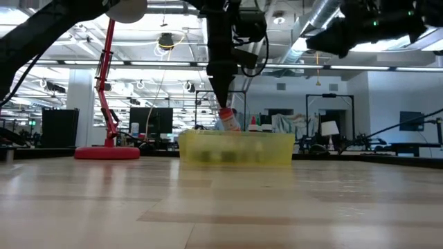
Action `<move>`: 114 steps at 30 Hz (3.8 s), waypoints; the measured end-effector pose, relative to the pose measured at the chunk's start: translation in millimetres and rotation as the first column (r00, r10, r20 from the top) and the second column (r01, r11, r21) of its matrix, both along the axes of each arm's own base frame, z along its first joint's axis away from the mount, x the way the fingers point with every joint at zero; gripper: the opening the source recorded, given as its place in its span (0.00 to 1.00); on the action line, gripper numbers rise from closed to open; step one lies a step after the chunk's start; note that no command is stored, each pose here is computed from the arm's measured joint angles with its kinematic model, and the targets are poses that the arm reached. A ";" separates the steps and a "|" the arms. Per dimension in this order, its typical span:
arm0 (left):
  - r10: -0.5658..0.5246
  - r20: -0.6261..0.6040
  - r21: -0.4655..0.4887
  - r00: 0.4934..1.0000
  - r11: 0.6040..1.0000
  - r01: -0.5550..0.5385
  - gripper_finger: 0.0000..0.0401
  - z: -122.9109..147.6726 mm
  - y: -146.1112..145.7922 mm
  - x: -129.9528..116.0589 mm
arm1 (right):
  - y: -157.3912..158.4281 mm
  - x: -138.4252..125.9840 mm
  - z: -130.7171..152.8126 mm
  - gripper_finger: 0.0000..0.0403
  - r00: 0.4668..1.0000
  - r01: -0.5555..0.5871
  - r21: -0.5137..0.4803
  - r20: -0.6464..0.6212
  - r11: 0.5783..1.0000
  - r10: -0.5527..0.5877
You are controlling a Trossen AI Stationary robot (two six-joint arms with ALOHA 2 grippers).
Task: Pick & Place food coloring
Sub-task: Adjust the large orange food coloring bottle in the yellow bin
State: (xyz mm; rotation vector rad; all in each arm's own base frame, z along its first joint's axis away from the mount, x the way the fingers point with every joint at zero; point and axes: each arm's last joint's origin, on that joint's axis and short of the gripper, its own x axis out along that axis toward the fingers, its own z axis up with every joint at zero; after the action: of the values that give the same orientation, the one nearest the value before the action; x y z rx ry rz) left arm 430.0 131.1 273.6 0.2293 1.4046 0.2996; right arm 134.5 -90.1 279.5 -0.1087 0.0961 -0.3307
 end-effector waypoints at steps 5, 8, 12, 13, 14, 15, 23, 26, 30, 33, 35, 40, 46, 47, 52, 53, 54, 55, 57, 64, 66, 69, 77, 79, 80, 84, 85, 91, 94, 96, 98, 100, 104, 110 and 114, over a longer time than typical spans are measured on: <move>0.015 -0.004 -0.001 1.000 1.000 -0.015 0.28 -0.1 6.4 -2.4 | 2.0 -6.7 -19.7 0.32 0.990 0.090 -0.026 0.113 0.996 -0.087; 0.028 -0.013 -0.005 1.000 1.000 -0.028 0.28 -0.3 9.1 -4.5 | 3.2 -12.7 -30.5 0.32 0.971 0.182 -0.041 0.164 0.982 -0.173; 0.041 -0.016 -0.012 0.999 0.999 -0.041 0.28 -0.6 11.4 -5.7 | 6.8 -20.9 -45.2 0.31 0.939 0.256 -0.048 0.248 0.965 -0.237; 0.042 -0.017 -0.013 0.999 0.999 -0.042 0.28 -0.7 11.9 -6.1 | 7.8 -22.6 -46.5 0.31 0.931 0.262 -0.060 0.278 0.963 -0.236; 0.042 -0.017 -0.013 0.999 0.999 -0.042 0.28 -0.7 12.0 -6.1 | 8.9 -24.6 -47.2 0.31 0.922 0.268 -0.072 0.307 0.961 -0.235; 0.042 -0.016 -0.013 0.999 0.999 -0.042 0.28 -0.7 12.2 -6.1 | 10.1 -26.7 -48.0 0.31 0.912 0.277 -0.081 0.335 0.958 -0.235; 0.019 -0.010 -0.049 1.000 0.999 -0.020 0.28 -1.1 12.0 -5.8 | 15.4 -37.3 -68.3 0.30 0.880 0.325 -0.015 0.370 0.946 -0.297; 0.017 -0.008 -0.055 1.000 0.998 -0.018 0.28 -1.2 11.8 -5.6 | 17.0 -40.9 -78.4 0.30 0.864 0.347 0.011 0.386 0.938 -0.324; -0.007 -0.004 -0.048 1.000 0.999 0.007 0.28 -0.9 12.2 -4.6 | 18.0 -43.6 -83.8 0.30 0.852 0.370 0.034 0.386 0.928 -0.354; -0.035 -0.006 -0.045 0.999 0.998 0.034 0.28 -1.2 12.3 -3.8 | 17.5 -43.0 -86.1 0.30 0.859 0.372 0.042 0.364 0.927 -0.361; -0.059 -0.003 -0.059 0.998 0.997 0.059 0.28 -1.9 12.0 -3.0 | 17.2 -42.5 -88.4 0.30 0.866 0.370 0.051 0.342 0.927 -0.365; -0.123 0.020 -0.045 0.992 0.991 0.124 0.28 -3.6 13.0 1.4 | 16.5 -41.5 -94.1 0.30 0.881 0.370 0.070 0.289 0.927 -0.374; -0.173 0.036 -0.020 0.984 0.984 0.174 0.28 -2.6 14.0 4.5 | 16.1 -40.7 -99.8 0.30 0.895 0.370 0.086 0.234 0.925 -0.380; -0.182 0.035 -0.018 0.983 0.983 0.183 0.28 -2.6 14.1 4.7 | 16.0 -40.7 -100.6 0.30 0.896 0.371 0.088 0.227 0.925 -0.381; -0.226 0.037 -0.025 0.973 0.974 0.227 0.28 -2.7 16.7 4.7 | 15.9 -40.4 -103.6 0.30 0.902 0.373 0.096 0.198 0.923 -0.385; -0.233 0.044 -0.028 0.972 0.972 0.234 0.28 -2.7 18.0 4.8 | 15.8 -40.4 -104.0 0.31 0.902 0.373 0.097 0.194 0.923 -0.385; -0.235 0.054 -0.029 0.970 0.971 0.237 0.28 -2.5 19.2 5.2 | 15.8 -40.4 -104.6 0.31 0.903 0.373 0.098 0.188 0.923 -0.385; -0.233 0.061 -0.027 0.970 0.972 0.235 0.28 -2.2 20.8 5.4 | 15.8 -40.4 -104.9 0.31 0.904 0.373 0.099 0.185 0.922 -0.386; -0.227 0.063 -0.025 0.972 0.973 0.229 0.28 -2.1 23.6 4.7 | 15.8 -40.3 -105.6 0.30 0.905 0.374 0.101 0.179 0.922 -0.386; -0.213 0.060 -0.028 0.975 0.976 0.215 0.28 -2.4 29.2 2.2 | 15.8 -40.3 -105.6 0.30 0.905 0.373 0.101 0.179 0.922 -0.386; -0.213 0.064 -0.025 0.975 0.976 0.215 0.28 -5.7 30.0 2.9 | 15.8 -40.3 -105.6 0.30 0.905 0.373 0.101 0.179 0.922 -0.385; -0.205 0.048 -0.017 0.978 0.978 0.206 0.28 -11.2 31.6 2.8 | 15.9 -40.3 -105.7 0.31 0.906 0.372 0.101 0.179 0.923 -0.384; -0.174 0.015 -0.035 0.985 0.984 0.174 0.28 -13.9 36.5 -1.7 | 15.8 -40.3 -105.7 0.31 0.906 0.372 0.101 0.179 0.923 -0.385; -0.155 -0.011 -0.057 0.988 0.986 0.154 0.28 -23.2 37.3 -0.4 | 15.8 -40.3 -105.7 0.30 0.905 0.372 0.100 0.179 0.923 -0.385; -0.143 -0.038 -0.074 0.989 0.987 0.140 0.28 -31.1 38.4 -0.2 | 15.8 -40.3 -105.7 0.30 0.906 0.372 0.100 0.179 0.923 -0.385; -0.128 -0.111 -0.107 0.986 0.987 0.116 0.28 -46.2 39.0 -0.7 | 15.8 -40.3 -106.0 0.31 0.906 0.373 0.101 0.177 0.922 -0.385; -0.126 -0.118 -0.106 0.985 0.988 0.114 0.28 -48.3 39.3 0.1 | 15.8 -40.3 -106.0 0.30 0.906 0.373 0.101 0.177 0.922 -0.386; -0.108 -0.154 -0.118 0.982 0.989 0.090 0.29 -52.9 39.1 -1.4 | 15.8 -40.3 -106.9 0.31 0.907 0.373 0.103 0.168 0.922 -0.386; -0.101 -0.160 -0.119 0.982 0.989 0.083 0.30 -52.6 38.0 -1.7 | 15.8 -40.2 -107.7 0.30 0.908 0.374 0.105 0.160 0.922 -0.387; -0.099 -0.165 -0.119 0.981 0.990 0.079 0.30 -48.2 37.0 -2.4 | 15.8 -40.2 -108.0 0.31 0.909 0.374 0.106 0.159 0.922 -0.387; -0.099 -0.172 -0.120 0.980 0.990 0.079 0.30 -41.8 35.6 -3.3 | 15.8 -40.3 -108.0 0.31 0.909 0.374 0.106 0.158 0.921 -0.387; -0.103 -0.184 -0.125 0.978 0.989 0.080 0.30 -34.6 33.6 -5.0 | 15.8 -40.3 -108.0 0.30 0.908 0.374 0.106 0.158 0.921 -0.387; -0.114 -0.229 -0.145 0.967 0.986 0.082 0.30 -28.8 29.6 -9.9 | 15.8 -40.2 -108.1 0.31 0.909 0.374 0.106 0.158 0.921 -0.387; -0.110 -0.317 -0.142 0.942 0.988 0.067 0.30 -30.1 28.3 -17.3 | 15.7 -40.3 -108.1 0.31 0.908 0.374 0.106 0.158 0.921 -0.387; -0.105 -0.333 -0.127 0.937 0.990 0.066 0.30 -33.1 29.1 -17.5 | 15.8 -40.3 -108.0 0.30 0.908 0.374 0.106 0.158 0.921 -0.387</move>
State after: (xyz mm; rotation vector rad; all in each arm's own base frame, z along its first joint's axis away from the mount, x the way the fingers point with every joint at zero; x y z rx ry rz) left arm 412.5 160.2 240.4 0.2555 1.7428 0.1083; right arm 94.3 -74.3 171.5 0.0148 -0.0483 -0.7266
